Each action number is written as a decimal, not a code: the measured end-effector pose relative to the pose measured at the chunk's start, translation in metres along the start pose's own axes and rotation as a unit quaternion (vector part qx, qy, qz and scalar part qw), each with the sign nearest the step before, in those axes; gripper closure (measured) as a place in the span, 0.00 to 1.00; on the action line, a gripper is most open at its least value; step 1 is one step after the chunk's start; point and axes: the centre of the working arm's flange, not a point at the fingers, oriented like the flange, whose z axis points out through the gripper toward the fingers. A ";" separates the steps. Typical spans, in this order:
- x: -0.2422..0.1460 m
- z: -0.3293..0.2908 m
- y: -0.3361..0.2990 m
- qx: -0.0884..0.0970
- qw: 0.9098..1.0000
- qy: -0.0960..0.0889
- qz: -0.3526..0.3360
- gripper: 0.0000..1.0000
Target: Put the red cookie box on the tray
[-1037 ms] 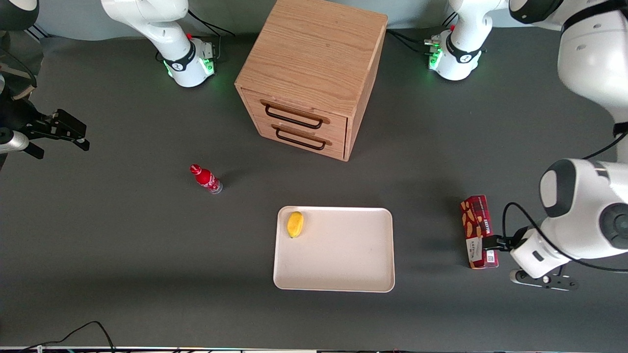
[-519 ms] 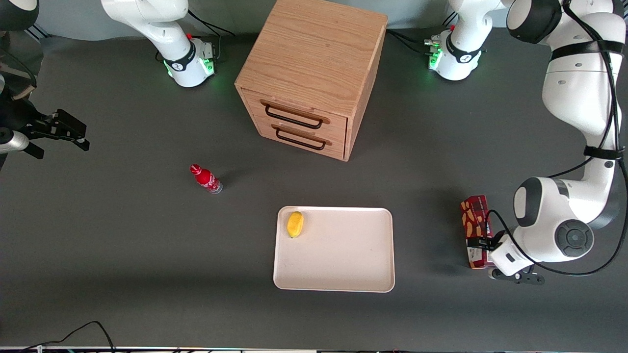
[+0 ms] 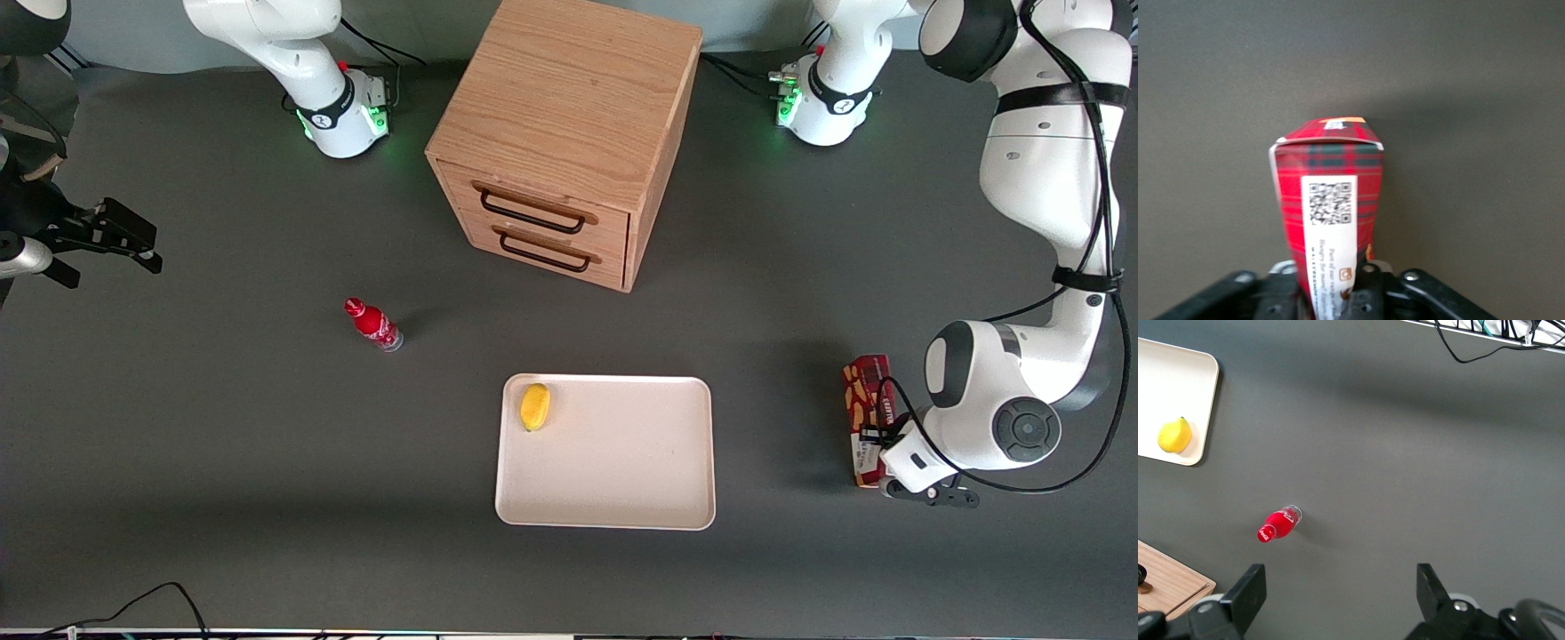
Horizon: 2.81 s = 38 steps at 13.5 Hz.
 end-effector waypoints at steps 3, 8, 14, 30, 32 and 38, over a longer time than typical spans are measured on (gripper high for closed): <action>0.003 -0.011 0.000 0.003 1.000 0.010 -0.008 0.81; 0.015 -0.098 0.051 -0.007 0.998 0.041 -0.043 0.85; 0.003 -0.130 0.220 -0.043 0.993 0.046 -0.101 0.85; 0.012 -0.030 0.317 -0.034 0.993 0.101 -0.057 0.78; 0.014 -0.032 0.314 -0.033 0.992 0.104 -0.059 0.57; 0.019 -0.106 0.253 -0.010 0.990 0.091 -0.104 0.00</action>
